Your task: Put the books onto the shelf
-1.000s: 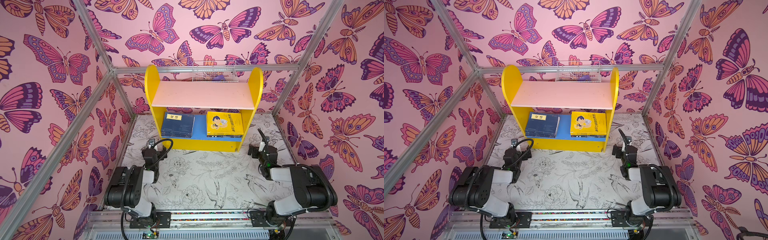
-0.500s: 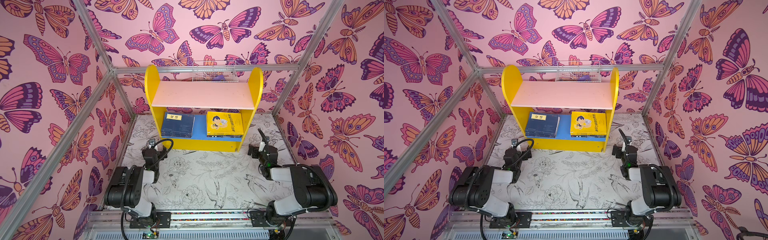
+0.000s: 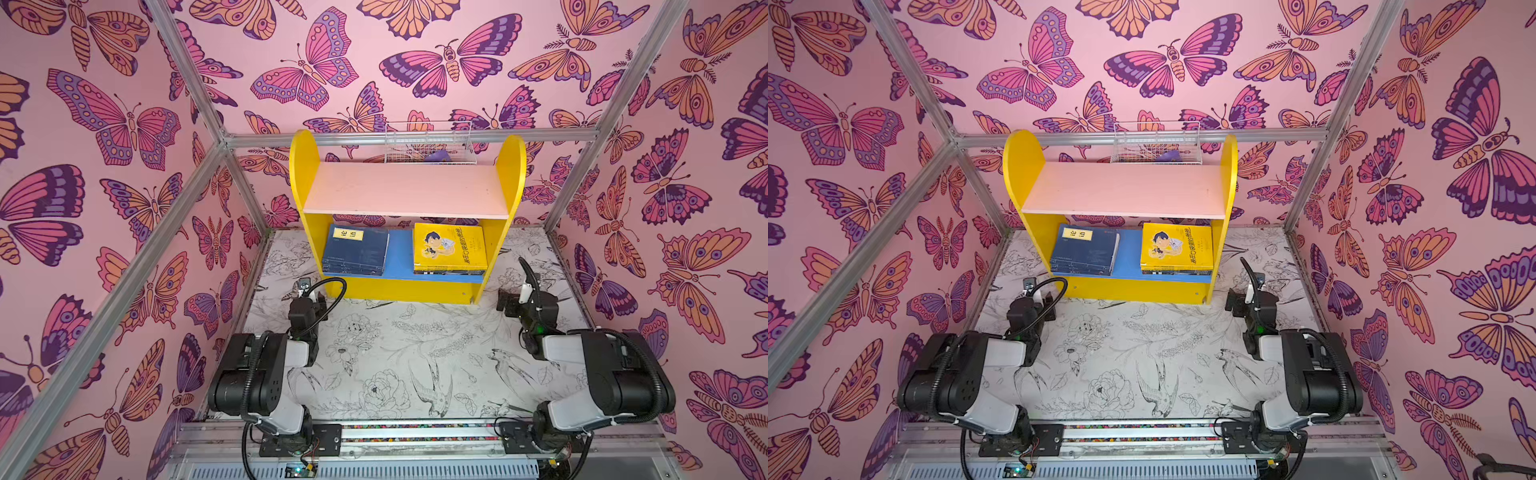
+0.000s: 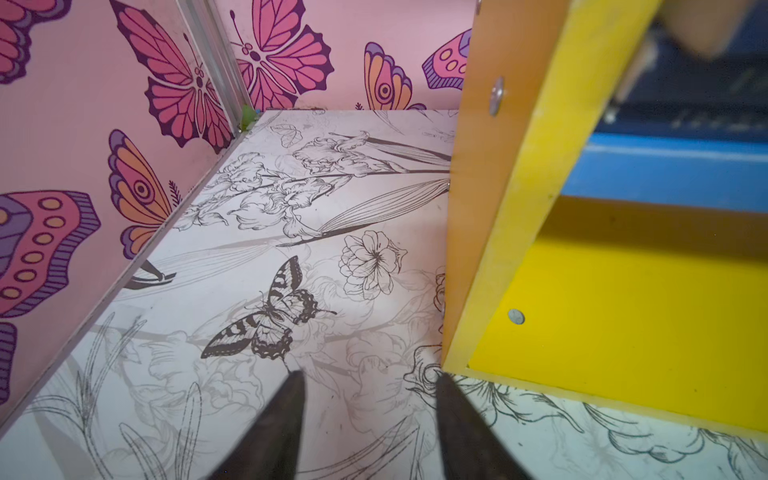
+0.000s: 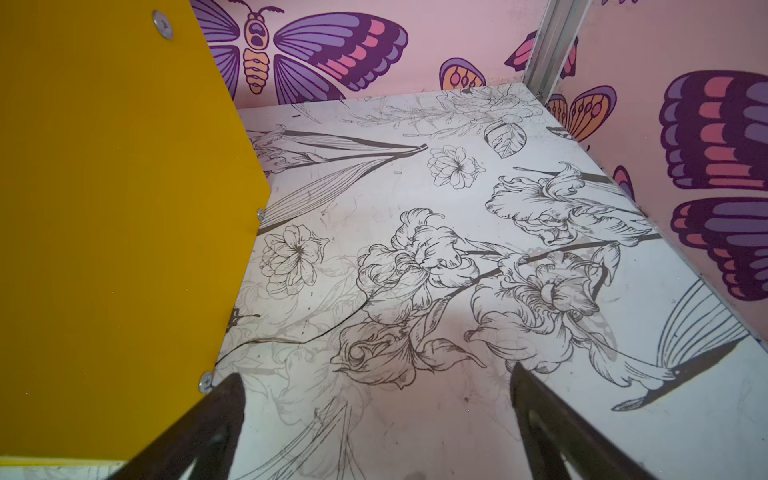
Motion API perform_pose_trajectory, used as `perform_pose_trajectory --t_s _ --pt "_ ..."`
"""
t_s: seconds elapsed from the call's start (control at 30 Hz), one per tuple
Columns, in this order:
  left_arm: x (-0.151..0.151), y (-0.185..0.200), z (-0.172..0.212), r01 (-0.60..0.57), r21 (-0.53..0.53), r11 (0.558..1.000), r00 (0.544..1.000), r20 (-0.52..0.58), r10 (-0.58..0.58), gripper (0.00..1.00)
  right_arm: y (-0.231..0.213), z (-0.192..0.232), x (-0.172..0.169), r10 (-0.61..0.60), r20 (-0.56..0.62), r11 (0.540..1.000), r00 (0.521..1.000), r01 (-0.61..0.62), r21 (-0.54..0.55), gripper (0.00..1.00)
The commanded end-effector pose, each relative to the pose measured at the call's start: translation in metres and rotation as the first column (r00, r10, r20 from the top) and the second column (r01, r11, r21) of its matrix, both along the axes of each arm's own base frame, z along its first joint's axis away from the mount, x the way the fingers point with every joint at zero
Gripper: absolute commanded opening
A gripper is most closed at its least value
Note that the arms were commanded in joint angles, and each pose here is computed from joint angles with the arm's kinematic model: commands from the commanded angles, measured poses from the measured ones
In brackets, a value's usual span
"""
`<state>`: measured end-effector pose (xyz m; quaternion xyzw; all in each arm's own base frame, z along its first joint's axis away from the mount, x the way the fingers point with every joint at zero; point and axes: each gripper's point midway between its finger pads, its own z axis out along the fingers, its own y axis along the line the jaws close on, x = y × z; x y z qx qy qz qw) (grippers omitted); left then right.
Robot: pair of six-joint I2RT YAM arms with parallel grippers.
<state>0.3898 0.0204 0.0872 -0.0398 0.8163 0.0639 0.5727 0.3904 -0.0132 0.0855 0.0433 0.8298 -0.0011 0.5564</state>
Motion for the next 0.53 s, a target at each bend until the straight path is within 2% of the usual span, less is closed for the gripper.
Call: perform_pose_trajectory --t_s 0.0,0.5 --pt "0.0009 0.0008 0.0041 -0.001 0.001 1.0 1.0 0.014 0.001 0.98 0.0 0.0084 0.0044 0.002 0.019 1.0 1.0 -0.002 0.008 0.99" --pt "0.0024 -0.0006 0.0022 0.01 -0.006 1.0 1.0 0.003 -0.01 0.98 -0.0002 0.0077 0.0046 0.001 0.016 1.0 1.0 -0.001 0.006 0.99"
